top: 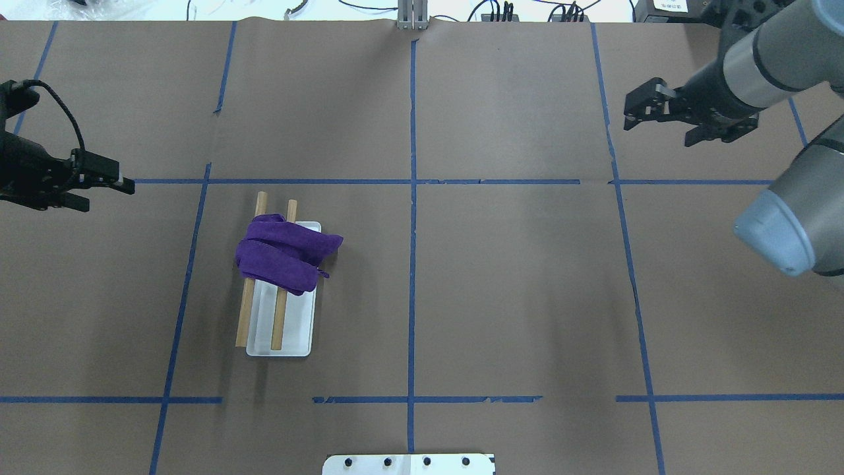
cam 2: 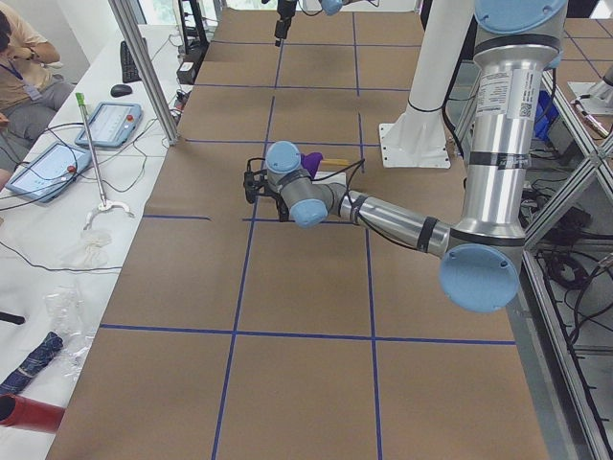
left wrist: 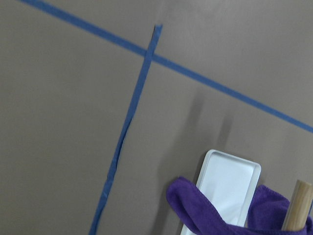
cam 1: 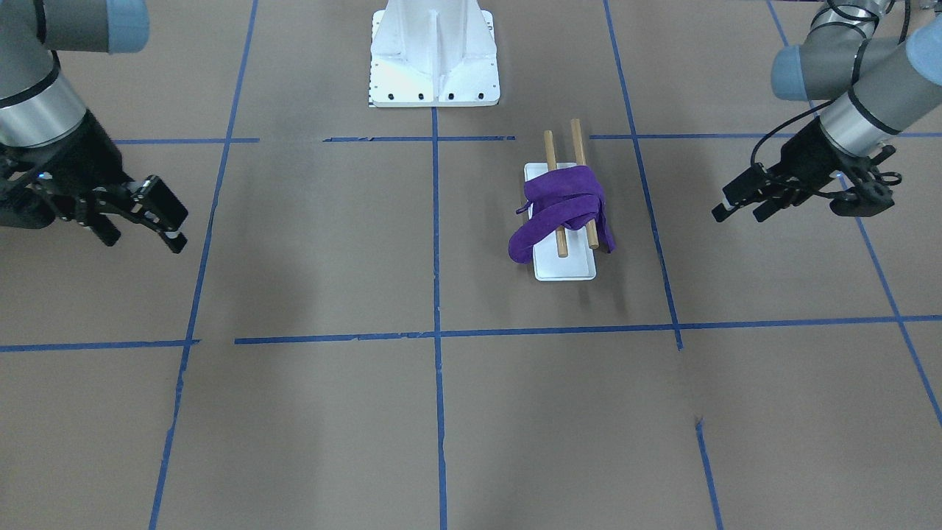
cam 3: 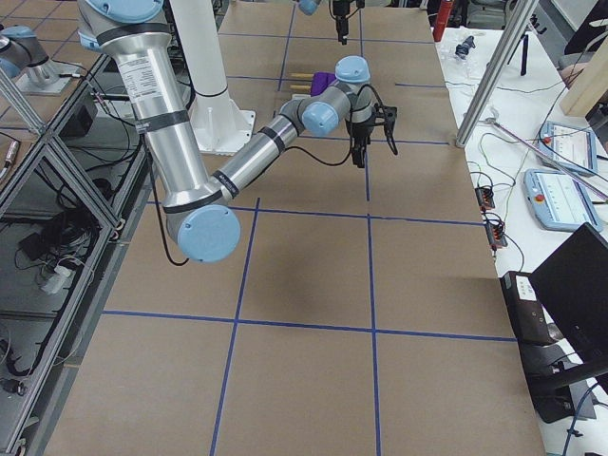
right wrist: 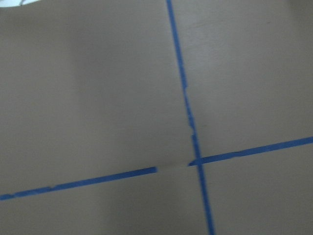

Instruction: Hang towel on rack

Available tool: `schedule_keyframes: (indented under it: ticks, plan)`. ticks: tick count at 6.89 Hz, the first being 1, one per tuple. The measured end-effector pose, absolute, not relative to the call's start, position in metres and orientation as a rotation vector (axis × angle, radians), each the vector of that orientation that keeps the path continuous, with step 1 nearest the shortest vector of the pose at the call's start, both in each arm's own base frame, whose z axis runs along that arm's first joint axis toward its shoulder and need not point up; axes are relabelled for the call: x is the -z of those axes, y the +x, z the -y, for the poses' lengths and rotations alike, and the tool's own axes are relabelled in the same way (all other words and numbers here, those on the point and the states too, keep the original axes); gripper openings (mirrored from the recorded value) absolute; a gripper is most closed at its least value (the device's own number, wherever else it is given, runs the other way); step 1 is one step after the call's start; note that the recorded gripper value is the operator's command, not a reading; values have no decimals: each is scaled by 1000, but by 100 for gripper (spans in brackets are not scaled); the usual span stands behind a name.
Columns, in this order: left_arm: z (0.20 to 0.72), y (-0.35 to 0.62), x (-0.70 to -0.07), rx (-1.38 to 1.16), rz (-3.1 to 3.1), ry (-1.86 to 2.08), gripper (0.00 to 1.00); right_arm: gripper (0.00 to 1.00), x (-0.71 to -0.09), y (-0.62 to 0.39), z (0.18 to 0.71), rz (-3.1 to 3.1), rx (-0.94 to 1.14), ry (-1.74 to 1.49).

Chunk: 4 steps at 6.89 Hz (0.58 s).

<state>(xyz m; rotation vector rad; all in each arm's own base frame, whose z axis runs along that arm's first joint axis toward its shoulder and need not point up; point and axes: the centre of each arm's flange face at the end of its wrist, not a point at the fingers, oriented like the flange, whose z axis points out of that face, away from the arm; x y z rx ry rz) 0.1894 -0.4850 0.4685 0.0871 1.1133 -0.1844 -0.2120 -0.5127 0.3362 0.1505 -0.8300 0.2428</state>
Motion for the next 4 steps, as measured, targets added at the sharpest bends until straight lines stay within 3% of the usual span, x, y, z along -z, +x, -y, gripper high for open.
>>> schedule_keyframes:
  ticks: [4]
  plan:
    - [508, 36, -613, -114, -870, 361, 100, 100, -537, -50, 490, 686, 134, 127]
